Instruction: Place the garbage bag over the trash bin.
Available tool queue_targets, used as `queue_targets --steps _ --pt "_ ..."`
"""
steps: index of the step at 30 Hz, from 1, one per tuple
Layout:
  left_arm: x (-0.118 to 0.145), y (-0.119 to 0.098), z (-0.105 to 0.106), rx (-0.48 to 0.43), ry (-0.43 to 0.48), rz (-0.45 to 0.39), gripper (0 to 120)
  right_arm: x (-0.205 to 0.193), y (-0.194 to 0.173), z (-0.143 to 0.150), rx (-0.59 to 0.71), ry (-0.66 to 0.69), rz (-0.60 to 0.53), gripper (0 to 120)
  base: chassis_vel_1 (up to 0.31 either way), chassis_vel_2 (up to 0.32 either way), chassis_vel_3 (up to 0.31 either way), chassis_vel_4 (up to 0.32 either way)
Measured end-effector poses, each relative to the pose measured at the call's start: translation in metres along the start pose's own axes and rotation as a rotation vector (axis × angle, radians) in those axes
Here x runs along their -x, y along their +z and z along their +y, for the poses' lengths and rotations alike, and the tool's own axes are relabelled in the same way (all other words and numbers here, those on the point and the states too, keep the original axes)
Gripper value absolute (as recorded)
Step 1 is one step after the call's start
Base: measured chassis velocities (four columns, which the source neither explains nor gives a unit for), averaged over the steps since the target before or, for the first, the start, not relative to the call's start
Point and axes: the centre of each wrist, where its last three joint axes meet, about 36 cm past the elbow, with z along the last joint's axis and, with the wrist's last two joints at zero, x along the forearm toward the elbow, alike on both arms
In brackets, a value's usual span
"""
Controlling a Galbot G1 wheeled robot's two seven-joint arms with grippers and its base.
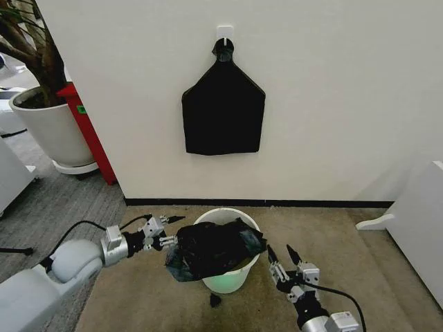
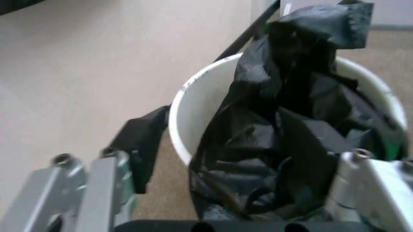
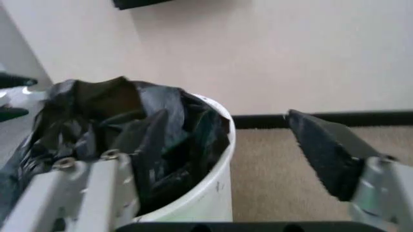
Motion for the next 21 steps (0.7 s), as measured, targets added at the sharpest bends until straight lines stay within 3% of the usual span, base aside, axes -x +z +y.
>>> queue_targets --steps 7,10,13,14,20,21 --pt "-0.010 -0.015 -0.026 -0.104 -0.090 -0.065 97 0.005 0.006 -0.014 -0.195 -0.081 -0.056 91 0.000 0.000 0.000 0.000" --pt "-0.009 -0.022 -0.043 -0.220 -0.208 -0.107 100 0.010 0.003 -0.017 -0.246 -0.124 -0.052 100 0.000 0.000 0.000 0.000" --pt "-0.009 -0.024 -0.064 -0.345 -0.285 -0.103 100 0.021 0.002 -0.020 -0.280 -0.144 -0.031 100 0.000 0.000 0.000 0.000" --pt "-0.009 -0.024 -0.064 -0.345 -0.285 -0.103 100 0.021 0.002 -0.020 -0.280 -0.144 -0.031 100 0.000 0.000 0.000 0.000" --pt "-0.024 -0.018 -0.132 -0.621 -0.388 -0.034 100 0.042 -0.005 -0.030 -0.369 -0.140 0.032 98 0.000 0.000 0.000 0.000" --pt "-0.024 -0.018 -0.132 -0.621 -0.388 -0.034 100 0.042 -0.005 -0.030 -0.369 -0.140 0.032 98 0.000 0.000 0.000 0.000"
